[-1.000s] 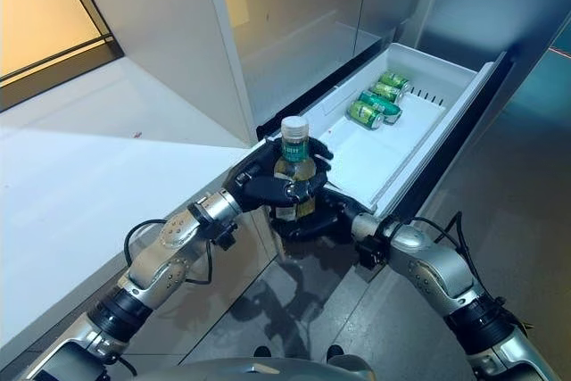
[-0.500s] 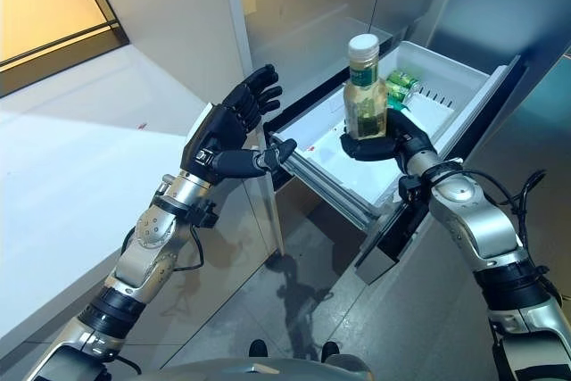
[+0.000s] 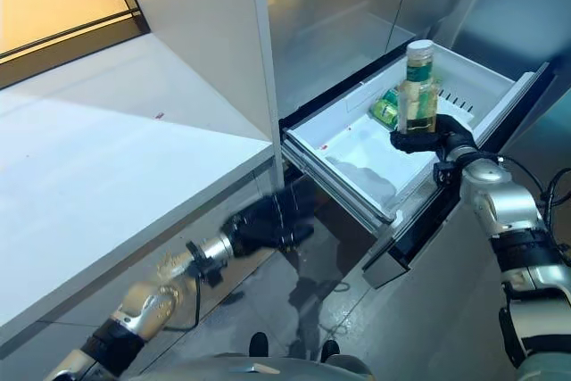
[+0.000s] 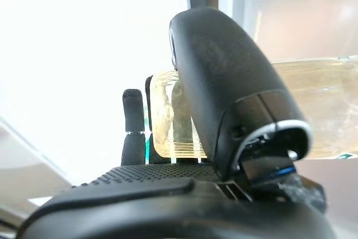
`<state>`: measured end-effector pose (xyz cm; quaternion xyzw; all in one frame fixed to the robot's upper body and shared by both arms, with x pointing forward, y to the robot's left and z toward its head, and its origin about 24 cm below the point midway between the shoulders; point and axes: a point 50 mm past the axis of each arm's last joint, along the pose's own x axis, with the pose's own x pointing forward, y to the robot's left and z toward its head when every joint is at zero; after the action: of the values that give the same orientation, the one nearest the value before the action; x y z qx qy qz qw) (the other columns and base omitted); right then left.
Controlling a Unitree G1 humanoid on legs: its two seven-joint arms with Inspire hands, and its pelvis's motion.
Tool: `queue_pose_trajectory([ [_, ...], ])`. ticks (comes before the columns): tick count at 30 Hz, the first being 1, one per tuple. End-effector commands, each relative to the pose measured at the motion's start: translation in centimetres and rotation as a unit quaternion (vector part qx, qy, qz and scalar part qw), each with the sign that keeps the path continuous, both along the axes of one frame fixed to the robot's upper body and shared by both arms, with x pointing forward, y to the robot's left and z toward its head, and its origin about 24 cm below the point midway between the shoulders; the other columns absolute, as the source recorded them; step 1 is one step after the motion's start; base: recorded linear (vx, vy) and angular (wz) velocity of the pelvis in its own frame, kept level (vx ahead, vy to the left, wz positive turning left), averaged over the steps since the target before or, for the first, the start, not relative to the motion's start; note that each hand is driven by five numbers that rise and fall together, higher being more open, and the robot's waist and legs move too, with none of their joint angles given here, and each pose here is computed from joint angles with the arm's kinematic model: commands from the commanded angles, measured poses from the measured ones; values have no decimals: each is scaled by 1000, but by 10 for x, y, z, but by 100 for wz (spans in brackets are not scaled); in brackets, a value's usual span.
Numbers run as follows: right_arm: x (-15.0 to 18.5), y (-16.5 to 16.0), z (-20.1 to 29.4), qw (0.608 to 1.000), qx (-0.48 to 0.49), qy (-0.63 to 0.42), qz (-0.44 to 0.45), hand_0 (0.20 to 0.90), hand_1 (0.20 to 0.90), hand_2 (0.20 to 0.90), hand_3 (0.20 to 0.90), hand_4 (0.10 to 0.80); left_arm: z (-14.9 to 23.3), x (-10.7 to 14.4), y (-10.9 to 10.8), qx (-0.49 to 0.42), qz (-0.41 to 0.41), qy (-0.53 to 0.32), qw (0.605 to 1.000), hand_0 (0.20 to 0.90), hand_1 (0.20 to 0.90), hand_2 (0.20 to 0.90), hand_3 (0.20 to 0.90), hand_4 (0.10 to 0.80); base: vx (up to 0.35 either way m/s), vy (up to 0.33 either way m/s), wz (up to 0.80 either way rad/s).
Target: Put drinks into fridge and close the fridge
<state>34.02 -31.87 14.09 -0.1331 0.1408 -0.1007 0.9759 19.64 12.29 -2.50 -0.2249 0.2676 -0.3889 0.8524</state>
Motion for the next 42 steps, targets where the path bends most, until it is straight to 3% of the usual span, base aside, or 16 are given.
queue_pose_trajectory([
  [1,10,-14,138,972,-79,-221,3,300,300,300,200,100,2,-25,-14,-89,-64,41,993,900,900,900,900,800,60,-11,14],
  [5,12,-36,124,982,-112,-148,-39,300,300,300,200,100,-28,-40,0,-26,-36,101,994,900,900,900,900,800,23,-19,19],
  [11,3,-63,79,981,-181,16,-64,300,300,300,200,100,-60,-47,28,138,-8,84,987,900,900,900,900,800,15,-44,14],
  [16,-11,-77,35,978,-160,101,-86,300,300,300,200,100,-86,-58,59,234,56,142,960,900,900,900,900,800,51,-59,8],
  [19,-16,-81,22,976,-148,122,-101,300,300,300,200,100,-90,-55,75,303,63,109,945,900,900,900,900,800,51,-76,7],
  [20,-20,-82,15,974,-145,132,-111,300,300,300,200,100,-86,-49,84,359,46,62,930,900,900,900,900,800,26,-74,10],
  [25,-27,-85,3,972,-130,143,-132,300,300,300,200,100,-82,-39,108,433,34,51,900,900,900,900,900,800,-40,-72,10],
  [33,-24,-81,2,971,-128,149,-134,300,300,300,200,100,-79,-32,133,486,59,52,870,900,900,900,900,800,-88,-26,11],
  [42,-28,-82,-6,968,-129,177,-124,300,300,300,200,100,-79,-31,130,481,68,45,873,900,900,900,900,800,-28,7,2],
])
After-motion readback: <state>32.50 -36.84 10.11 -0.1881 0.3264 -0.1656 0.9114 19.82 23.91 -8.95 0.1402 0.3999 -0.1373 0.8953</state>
